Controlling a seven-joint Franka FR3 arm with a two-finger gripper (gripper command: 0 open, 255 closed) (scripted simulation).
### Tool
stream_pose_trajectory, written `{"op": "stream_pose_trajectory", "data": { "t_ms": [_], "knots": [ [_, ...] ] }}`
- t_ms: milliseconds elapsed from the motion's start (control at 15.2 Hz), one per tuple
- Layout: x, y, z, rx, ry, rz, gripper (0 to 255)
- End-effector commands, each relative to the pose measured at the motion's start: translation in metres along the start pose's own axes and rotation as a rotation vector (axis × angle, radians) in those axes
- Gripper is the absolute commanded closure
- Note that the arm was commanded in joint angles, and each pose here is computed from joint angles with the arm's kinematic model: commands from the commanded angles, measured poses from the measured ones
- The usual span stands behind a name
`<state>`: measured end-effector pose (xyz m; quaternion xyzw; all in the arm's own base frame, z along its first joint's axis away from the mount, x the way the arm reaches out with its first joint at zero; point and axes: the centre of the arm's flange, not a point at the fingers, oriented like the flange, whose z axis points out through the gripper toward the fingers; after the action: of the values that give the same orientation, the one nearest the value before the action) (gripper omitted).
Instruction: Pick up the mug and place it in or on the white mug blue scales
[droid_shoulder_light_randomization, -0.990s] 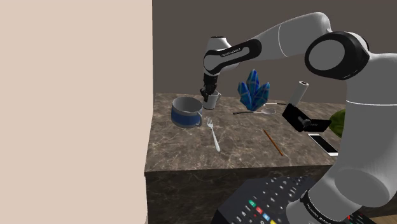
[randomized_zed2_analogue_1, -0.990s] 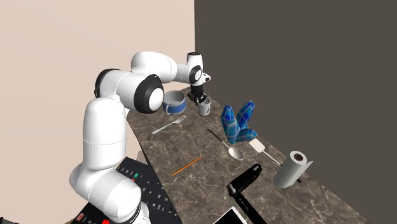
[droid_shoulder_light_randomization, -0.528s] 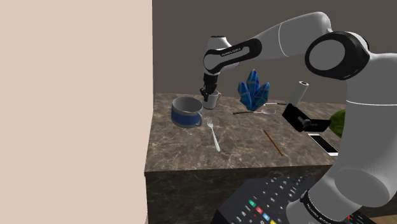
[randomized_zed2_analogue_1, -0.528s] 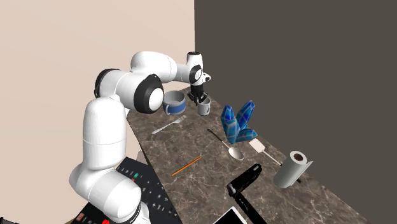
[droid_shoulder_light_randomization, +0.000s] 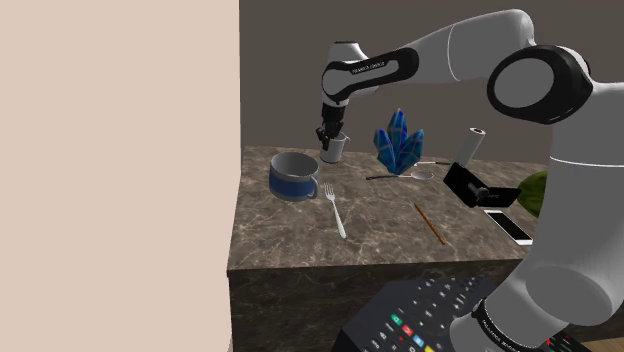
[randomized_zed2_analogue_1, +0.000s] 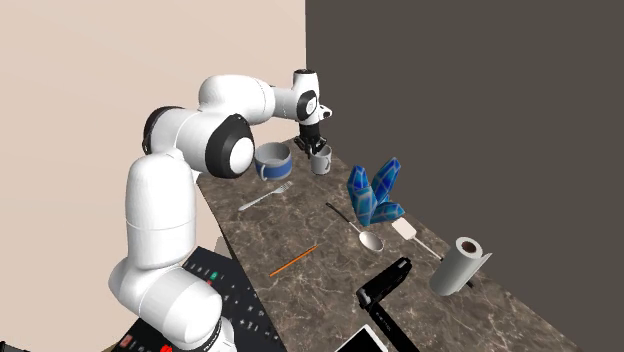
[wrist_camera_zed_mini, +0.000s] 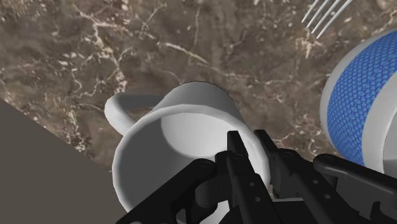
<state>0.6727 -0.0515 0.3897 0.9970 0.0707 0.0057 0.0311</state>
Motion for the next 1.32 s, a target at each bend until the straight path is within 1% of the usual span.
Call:
{"op": "stream_pose_trajectory", "data": {
  "t_ms": [0, 1254],
  "knots": [
    [-0.001, 0.001, -0.011, 0.0, 0.0, 0.0, 255],
    [0.0, 0.007, -0.111, 0.0, 0.0, 0.0, 255]
  ]
}}
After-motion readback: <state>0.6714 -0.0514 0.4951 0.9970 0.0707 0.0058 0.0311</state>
